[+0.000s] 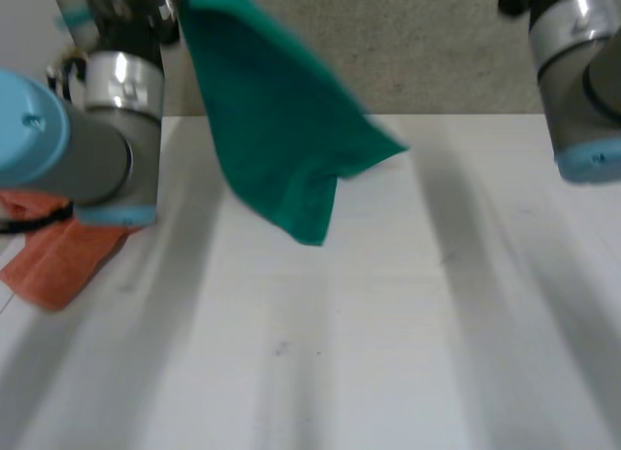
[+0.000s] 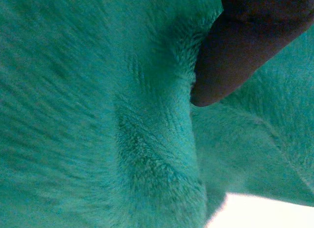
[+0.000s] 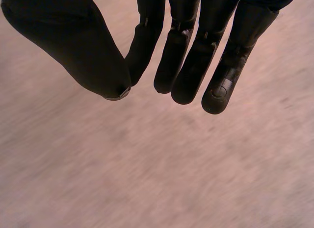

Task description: Fold the laundry.

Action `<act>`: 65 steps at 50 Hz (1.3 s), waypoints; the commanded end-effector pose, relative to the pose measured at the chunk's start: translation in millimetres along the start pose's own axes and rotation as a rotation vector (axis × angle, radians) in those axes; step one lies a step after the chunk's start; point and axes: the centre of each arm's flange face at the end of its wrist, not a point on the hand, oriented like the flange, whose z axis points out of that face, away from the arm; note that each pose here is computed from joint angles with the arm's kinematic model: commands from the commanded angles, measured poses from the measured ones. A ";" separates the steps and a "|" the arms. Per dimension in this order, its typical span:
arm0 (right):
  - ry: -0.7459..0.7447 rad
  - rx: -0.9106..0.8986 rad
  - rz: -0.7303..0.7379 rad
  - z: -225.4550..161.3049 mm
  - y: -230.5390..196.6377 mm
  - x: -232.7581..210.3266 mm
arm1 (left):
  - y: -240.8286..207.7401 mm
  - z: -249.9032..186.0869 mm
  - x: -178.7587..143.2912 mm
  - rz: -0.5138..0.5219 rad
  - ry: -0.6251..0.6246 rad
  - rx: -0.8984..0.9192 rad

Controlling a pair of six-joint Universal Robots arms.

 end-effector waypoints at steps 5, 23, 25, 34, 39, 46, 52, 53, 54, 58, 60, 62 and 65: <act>-0.366 -0.516 0.029 -83.1 86.3 -47.3 | 12.2 -61.9 15.8 -0.007 0.158 -0.193; -0.435 -0.605 0.394 -90.0 107.4 -71.4 | -118.3 -76.4 -33.5 -0.052 0.179 -0.056; -0.418 -0.638 0.474 -93.3 117.7 -77.6 | -126.6 -80.1 -34.1 -0.061 0.189 -0.049; -0.465 -0.747 0.777 -123.4 133.3 -134.9 | -150.0 -89.3 -30.2 -0.095 0.220 -0.026; -0.539 -0.815 0.826 -150.9 131.0 -166.0 | -152.2 -86.5 -30.8 -0.096 0.211 -0.038; -0.464 -0.767 0.796 -148.6 129.2 -154.7 | -150.2 -84.3 -28.3 -0.093 0.218 -0.052; -0.449 -0.730 0.768 -153.9 111.4 -137.1 | -154.5 -82.9 -31.2 -0.094 0.218 -0.050; -0.444 -0.731 0.764 -154.8 112.6 -134.4 | -155.3 -82.7 -31.9 -0.094 0.218 -0.050; -0.434 -0.732 0.755 -154.9 115.4 -130.6 | -155.7 -82.8 -32.5 -0.094 0.218 -0.052; -0.407 -0.724 0.736 -155.2 123.8 -121.0 | -165.2 -85.4 -33.6 -0.105 0.232 -0.049; -0.407 -0.710 0.736 -153.6 126.1 -123.1 | -170.8 -87.1 -33.7 -0.113 0.236 -0.045; -0.405 -0.709 0.744 -153.1 129.6 -125.7 | -176.6 -87.9 -34.2 -0.122 0.228 -0.045; -0.413 -0.715 0.753 -154.1 136.7 -136.4 | -181.4 -88.0 -35.8 -0.130 0.210 -0.050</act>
